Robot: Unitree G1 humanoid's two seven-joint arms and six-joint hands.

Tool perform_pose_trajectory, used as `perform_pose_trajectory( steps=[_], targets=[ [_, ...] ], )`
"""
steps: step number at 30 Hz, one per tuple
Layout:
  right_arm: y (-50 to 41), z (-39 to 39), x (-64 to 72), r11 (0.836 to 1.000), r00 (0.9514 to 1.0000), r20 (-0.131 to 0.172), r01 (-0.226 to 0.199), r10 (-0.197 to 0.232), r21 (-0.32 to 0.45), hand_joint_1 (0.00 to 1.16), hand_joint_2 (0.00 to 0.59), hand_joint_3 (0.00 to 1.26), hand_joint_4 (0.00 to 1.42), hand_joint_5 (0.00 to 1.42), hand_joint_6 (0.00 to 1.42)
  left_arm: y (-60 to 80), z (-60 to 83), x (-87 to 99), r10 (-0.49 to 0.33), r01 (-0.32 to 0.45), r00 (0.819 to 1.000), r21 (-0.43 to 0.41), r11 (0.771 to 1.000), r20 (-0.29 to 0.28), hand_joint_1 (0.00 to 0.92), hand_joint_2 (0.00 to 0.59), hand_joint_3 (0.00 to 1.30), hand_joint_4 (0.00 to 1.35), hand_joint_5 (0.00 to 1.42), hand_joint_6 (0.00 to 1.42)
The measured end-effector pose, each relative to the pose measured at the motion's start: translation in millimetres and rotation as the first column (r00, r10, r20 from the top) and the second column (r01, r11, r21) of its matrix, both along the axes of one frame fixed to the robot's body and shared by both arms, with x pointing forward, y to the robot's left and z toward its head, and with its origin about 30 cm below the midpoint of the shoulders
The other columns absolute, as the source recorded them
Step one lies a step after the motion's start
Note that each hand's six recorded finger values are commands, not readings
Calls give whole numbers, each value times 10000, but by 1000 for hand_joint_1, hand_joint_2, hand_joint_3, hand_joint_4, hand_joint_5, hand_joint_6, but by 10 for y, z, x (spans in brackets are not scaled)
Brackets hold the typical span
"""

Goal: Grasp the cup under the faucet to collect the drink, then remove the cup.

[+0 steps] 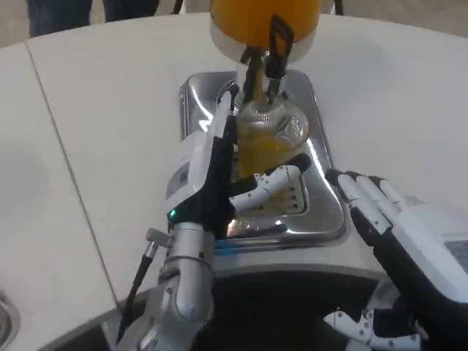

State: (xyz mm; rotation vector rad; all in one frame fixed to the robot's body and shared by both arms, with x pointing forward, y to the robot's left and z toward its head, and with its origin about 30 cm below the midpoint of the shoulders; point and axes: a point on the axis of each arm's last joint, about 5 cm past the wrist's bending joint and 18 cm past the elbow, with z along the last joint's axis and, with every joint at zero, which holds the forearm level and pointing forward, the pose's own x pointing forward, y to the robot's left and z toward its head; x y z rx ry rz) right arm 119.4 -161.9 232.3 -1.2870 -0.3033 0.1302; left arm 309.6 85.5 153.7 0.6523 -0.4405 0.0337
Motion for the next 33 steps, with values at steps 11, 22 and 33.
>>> perform_pose_trajectory(
  steps=[11, 22, 33],
  targets=[
    [-21, 37, 84, 9993, 9983, -513, 288, -276, 232, 666, 297, 0, 0, 0, 91, -166, -23, -29, 231, -262, 9978, 496, 9984, 622, 544, 56, 319, 466, 833, 1145],
    [-67, 33, 13, 9932, 9916, -809, 1055, -1013, 490, 659, 306, 0, 0, 0, 97, -500, -195, -108, 1509, -1440, 9812, -646, 9875, 1206, 570, 55, 1086, 1105, 1424, 1424],
    [-64, -16, 162, 9938, 9918, -975, 897, -830, 656, 656, 307, 0, 0, 0, 98, -456, -237, -112, 1476, -1323, 9804, -1188, 9841, 1308, 612, 9, 1155, 1051, 1424, 1424]
  ],
)
